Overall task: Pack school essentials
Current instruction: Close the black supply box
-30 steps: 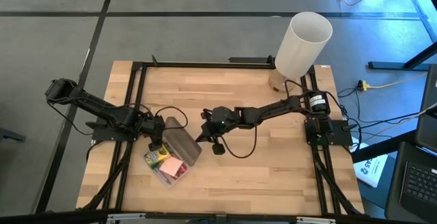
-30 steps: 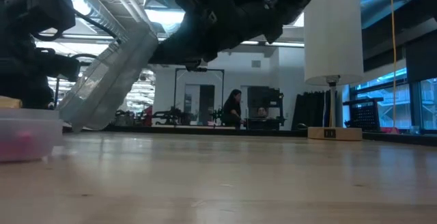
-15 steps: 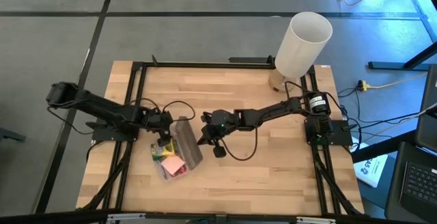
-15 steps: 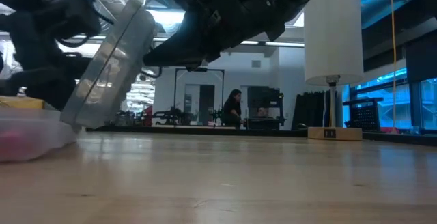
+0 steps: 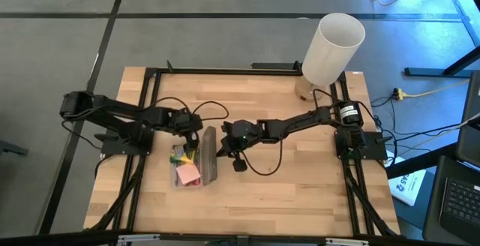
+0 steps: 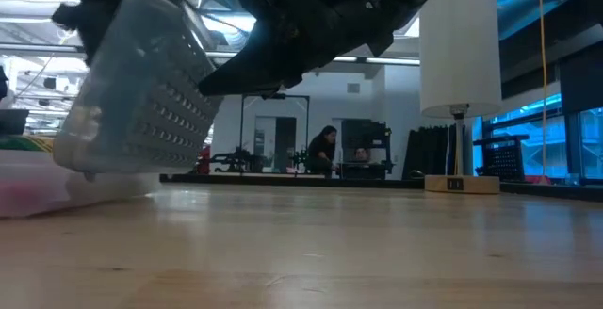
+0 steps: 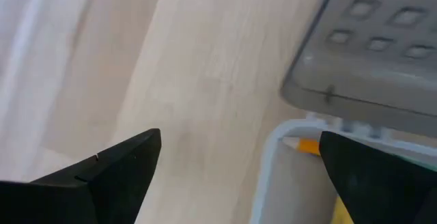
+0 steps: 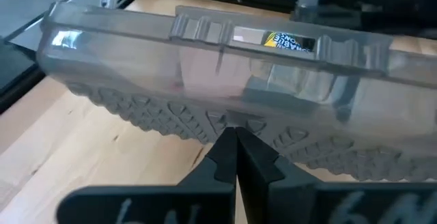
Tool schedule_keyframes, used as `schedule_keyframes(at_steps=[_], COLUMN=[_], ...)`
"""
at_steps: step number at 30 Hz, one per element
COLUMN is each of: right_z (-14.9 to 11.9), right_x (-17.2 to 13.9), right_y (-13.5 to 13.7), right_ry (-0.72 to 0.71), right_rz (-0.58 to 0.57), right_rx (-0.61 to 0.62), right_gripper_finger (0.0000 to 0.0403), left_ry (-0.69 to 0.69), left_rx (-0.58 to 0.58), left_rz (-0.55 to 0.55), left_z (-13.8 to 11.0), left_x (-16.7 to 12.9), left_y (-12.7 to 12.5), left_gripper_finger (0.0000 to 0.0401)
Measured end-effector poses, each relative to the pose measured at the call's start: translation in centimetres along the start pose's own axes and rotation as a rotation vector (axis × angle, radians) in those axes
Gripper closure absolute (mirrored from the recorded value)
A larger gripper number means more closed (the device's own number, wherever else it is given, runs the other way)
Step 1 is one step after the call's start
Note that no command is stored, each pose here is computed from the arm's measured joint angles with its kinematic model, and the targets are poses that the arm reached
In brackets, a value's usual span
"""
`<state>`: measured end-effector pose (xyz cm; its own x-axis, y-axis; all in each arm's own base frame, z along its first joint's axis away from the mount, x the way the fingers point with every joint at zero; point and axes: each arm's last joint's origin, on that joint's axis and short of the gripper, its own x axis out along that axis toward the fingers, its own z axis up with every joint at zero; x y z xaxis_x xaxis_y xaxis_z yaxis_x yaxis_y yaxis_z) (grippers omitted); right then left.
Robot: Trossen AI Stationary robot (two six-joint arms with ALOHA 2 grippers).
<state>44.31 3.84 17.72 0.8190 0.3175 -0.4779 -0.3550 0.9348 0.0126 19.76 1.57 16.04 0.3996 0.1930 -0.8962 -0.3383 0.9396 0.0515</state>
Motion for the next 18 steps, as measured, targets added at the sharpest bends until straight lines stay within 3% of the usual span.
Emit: schedule_keyframes(at_steps=[11, 18], right_z=[0.2, 2.2], right_x=[0.0, -0.1], right_y=[-0.1, -0.3], right_ry=[-0.021, -0.067], right_rz=[-0.013, -0.021], right_rx=[-0.013, -0.078], right_gripper_finger=[0.0397, 0.0397], left_ry=[0.1, 0.158], left_rx=[0.104, 0.113], left_rz=[0.186, 0.229], left_z=[3.5, 4.8], left_x=[-5.6, -9.2], left_y=[0.6, 1.0], left_gripper_finger=[0.0007, 0.0007])
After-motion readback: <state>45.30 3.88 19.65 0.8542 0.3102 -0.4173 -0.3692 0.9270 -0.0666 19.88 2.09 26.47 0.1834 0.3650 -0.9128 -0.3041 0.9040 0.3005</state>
